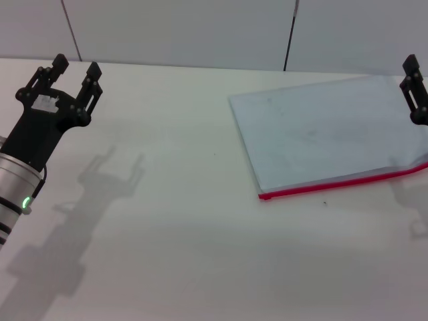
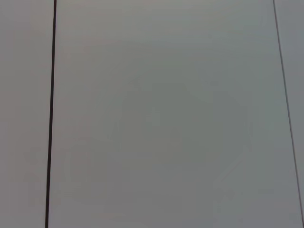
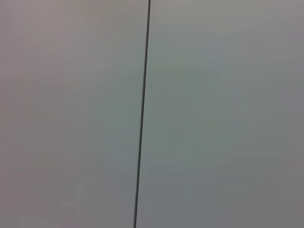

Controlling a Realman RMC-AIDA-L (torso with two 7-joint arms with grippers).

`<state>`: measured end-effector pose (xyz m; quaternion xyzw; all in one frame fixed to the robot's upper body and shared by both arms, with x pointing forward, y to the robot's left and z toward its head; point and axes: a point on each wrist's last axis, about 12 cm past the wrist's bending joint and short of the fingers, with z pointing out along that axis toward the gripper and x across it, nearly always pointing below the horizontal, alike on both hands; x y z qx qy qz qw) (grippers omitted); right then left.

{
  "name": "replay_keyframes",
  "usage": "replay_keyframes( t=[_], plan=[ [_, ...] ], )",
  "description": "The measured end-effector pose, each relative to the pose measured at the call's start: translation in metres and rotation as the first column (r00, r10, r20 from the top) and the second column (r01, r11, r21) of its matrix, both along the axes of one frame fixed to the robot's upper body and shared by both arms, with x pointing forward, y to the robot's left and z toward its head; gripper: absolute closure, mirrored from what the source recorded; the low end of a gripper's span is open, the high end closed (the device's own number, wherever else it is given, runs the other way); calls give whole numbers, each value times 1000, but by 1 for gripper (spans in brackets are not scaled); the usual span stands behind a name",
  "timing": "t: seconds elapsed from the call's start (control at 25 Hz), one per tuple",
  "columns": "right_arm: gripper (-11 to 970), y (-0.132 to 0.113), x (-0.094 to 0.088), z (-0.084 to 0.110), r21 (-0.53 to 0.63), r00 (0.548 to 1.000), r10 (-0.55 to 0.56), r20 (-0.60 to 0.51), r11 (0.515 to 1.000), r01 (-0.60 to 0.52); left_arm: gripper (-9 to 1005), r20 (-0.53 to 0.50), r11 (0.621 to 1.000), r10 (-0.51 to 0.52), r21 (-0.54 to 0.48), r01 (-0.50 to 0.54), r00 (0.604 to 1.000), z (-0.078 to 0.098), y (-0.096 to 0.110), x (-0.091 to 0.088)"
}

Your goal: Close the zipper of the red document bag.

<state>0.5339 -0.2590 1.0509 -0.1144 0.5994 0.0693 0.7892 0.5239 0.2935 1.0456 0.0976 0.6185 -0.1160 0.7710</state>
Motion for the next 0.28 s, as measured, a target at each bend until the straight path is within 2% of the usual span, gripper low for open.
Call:
replay_keyframes(
  t=[0.28],
  plan=[
    [322,0,0,0,-1,1000,0,-1,1000,0,407,0,1000,0,0,0,1000,0,0,0]
  ],
)
